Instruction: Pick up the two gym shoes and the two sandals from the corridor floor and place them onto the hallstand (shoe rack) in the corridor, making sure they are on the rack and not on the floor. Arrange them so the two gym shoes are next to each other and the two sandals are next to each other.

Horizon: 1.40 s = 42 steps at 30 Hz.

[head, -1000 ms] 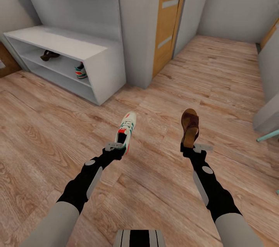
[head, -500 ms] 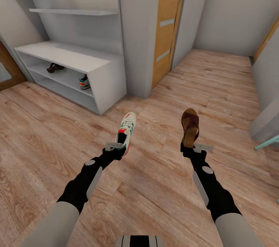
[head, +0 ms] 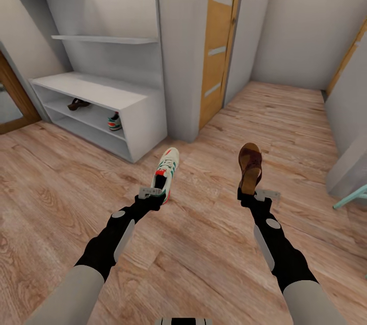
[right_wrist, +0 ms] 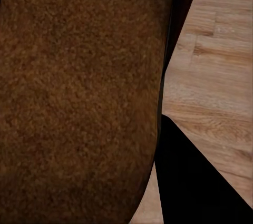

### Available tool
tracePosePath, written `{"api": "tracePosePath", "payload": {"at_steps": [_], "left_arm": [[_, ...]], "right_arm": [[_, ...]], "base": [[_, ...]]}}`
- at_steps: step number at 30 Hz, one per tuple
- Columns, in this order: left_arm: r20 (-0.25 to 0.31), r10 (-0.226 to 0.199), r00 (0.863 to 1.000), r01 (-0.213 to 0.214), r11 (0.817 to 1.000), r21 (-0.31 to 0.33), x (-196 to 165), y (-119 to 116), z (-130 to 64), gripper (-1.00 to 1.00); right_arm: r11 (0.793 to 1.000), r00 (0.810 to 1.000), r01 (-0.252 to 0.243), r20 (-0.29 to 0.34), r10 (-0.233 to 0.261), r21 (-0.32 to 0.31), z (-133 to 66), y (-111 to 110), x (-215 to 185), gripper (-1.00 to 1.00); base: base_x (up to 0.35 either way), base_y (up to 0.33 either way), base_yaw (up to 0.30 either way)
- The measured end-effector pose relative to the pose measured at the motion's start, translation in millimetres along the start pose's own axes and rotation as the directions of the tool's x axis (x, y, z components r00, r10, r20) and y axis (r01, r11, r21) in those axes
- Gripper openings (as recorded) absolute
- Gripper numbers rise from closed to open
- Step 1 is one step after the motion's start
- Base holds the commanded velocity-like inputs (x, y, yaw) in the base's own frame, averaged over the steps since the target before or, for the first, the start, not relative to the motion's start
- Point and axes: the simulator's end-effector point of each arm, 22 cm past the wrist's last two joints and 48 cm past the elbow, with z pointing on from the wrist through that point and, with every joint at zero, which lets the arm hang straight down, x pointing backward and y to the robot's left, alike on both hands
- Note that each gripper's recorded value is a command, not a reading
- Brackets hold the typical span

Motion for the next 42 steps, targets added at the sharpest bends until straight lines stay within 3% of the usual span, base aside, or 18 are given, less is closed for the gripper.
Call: {"api": "tracePosePath", "payload": {"at_steps": [15,25,42], "left_arm": [[0.02,0.007,1.0,-0.007,1.0,0.003,-13.1,-3.8,-5.3,-1.0],[0.025,0.008,1.0,-0.008,1.0,0.004,-16.5,-4.5,-6.8,-1.0],[0.06,0.022,0.998,-0.022,1.0,0.004,-39.4,-9.6,-17.2,-1.0]], "right_arm": [[1.0,1.0,-0.004,0.022,0.004,-0.001,-4.2,0.5,-14.4,-1.0],[1.0,1.0,-0.005,0.027,0.005,-0.002,-5.3,0.9,-18.0,-1.0],[1.0,0.998,-0.012,0.065,0.012,-0.006,-13.4,2.0,-42.7,-1.0]], "base": [[-0.001,0.001,0.015],[-0.106,0.194,0.257],[-0.001,0.01,0.242]]}}
